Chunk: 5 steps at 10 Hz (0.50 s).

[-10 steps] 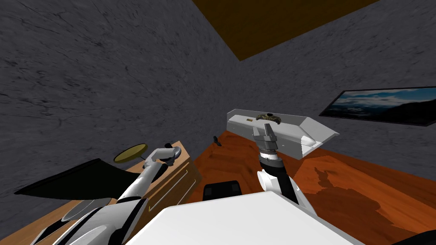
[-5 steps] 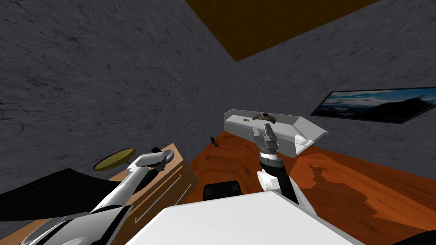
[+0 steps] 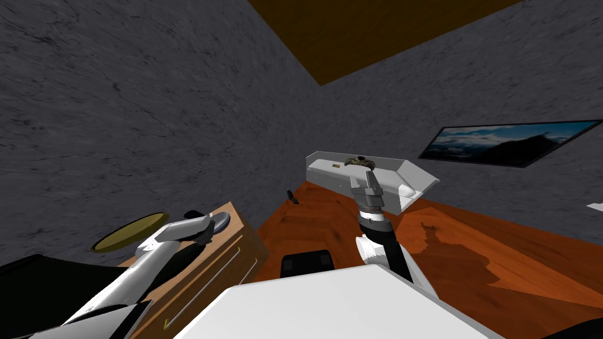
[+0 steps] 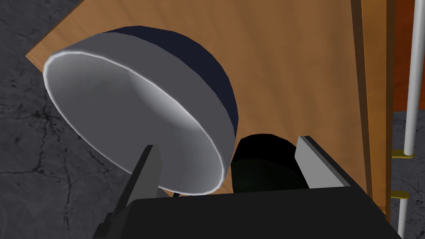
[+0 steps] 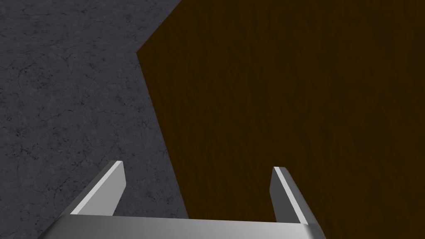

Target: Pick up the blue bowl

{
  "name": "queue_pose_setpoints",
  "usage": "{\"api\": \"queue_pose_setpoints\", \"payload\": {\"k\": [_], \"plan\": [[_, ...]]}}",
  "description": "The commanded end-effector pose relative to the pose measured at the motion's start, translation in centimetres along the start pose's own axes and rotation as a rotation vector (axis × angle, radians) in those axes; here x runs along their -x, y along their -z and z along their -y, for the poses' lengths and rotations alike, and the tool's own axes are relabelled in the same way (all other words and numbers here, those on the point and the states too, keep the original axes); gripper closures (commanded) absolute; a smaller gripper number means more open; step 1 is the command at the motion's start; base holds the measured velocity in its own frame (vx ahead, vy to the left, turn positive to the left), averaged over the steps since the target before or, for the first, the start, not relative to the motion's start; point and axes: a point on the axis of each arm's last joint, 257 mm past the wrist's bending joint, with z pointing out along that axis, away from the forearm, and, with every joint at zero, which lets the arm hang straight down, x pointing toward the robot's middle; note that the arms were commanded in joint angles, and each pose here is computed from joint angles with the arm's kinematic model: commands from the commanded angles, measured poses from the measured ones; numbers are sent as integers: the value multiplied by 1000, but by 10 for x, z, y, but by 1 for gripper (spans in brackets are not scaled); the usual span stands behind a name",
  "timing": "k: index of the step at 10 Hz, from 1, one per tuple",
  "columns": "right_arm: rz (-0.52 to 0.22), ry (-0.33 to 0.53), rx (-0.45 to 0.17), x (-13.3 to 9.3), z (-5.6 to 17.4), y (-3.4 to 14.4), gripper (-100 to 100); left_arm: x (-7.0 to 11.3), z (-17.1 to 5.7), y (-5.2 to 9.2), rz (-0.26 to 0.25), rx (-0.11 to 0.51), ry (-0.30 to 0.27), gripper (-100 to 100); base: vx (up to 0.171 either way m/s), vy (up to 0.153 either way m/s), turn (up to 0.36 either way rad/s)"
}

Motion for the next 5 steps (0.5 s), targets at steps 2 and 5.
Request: {"api": "queue_pose_setpoints", "payload": {"k": [2, 5], "plan": [[0, 0, 0, 0, 0, 0, 0, 42, 4, -1, 22, -20, 26, -100, 30, -82, -62], [0, 0, 0, 0, 0, 0, 0, 44, 12, 3, 12, -37, 39, -100, 18, -55, -8]]}}
